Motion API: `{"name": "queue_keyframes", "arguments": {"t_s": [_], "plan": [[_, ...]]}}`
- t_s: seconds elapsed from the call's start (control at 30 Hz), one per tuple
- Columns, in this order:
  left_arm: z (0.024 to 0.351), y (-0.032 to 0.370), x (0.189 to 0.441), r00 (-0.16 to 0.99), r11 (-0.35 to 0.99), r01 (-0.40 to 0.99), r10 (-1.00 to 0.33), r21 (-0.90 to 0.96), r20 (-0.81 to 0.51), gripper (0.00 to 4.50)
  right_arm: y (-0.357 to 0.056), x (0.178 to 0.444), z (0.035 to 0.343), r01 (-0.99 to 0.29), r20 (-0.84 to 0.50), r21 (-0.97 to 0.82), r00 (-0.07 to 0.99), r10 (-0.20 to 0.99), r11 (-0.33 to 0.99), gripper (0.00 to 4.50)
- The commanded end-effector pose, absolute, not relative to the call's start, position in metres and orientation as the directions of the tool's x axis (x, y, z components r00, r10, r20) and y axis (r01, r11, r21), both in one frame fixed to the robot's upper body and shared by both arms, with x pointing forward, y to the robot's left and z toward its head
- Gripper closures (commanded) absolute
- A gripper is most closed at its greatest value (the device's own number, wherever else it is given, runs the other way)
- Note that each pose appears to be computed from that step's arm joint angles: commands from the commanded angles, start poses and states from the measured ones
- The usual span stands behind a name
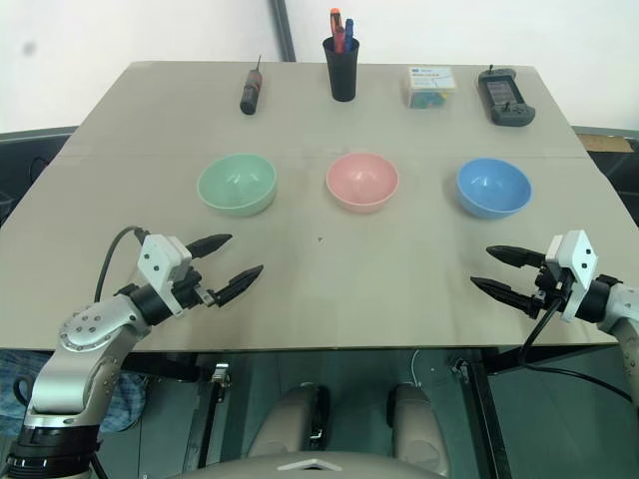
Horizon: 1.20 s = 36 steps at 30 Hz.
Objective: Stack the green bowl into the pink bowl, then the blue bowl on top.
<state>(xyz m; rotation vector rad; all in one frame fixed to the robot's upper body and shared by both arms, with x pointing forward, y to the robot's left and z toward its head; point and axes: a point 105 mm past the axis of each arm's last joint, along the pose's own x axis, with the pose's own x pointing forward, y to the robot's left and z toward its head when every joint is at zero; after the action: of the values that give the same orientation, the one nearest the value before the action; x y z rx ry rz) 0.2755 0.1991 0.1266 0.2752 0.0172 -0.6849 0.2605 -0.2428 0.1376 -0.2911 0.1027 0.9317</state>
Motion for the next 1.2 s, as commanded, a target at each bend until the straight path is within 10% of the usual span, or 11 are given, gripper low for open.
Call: {"name": "queue_keyframes", "arguments": {"t_s": [0.03,1.2], "plan": [[0.137,0.193,0.276,0.763,0.724,0.633,-0.644,0.273,-0.063,0.00,-0.248,0.260,0.150,-0.785,-0.191,-0.250,0.614,0.766,0.567,1.38],[0.152,0.187,0.277,0.745,0.747,0.653,-0.663,0.125,0.066,0.00,-0.202,0.303,0.167,-0.787,-0.378,-0.443,0.598,0.707,0.430,1.38]]}}
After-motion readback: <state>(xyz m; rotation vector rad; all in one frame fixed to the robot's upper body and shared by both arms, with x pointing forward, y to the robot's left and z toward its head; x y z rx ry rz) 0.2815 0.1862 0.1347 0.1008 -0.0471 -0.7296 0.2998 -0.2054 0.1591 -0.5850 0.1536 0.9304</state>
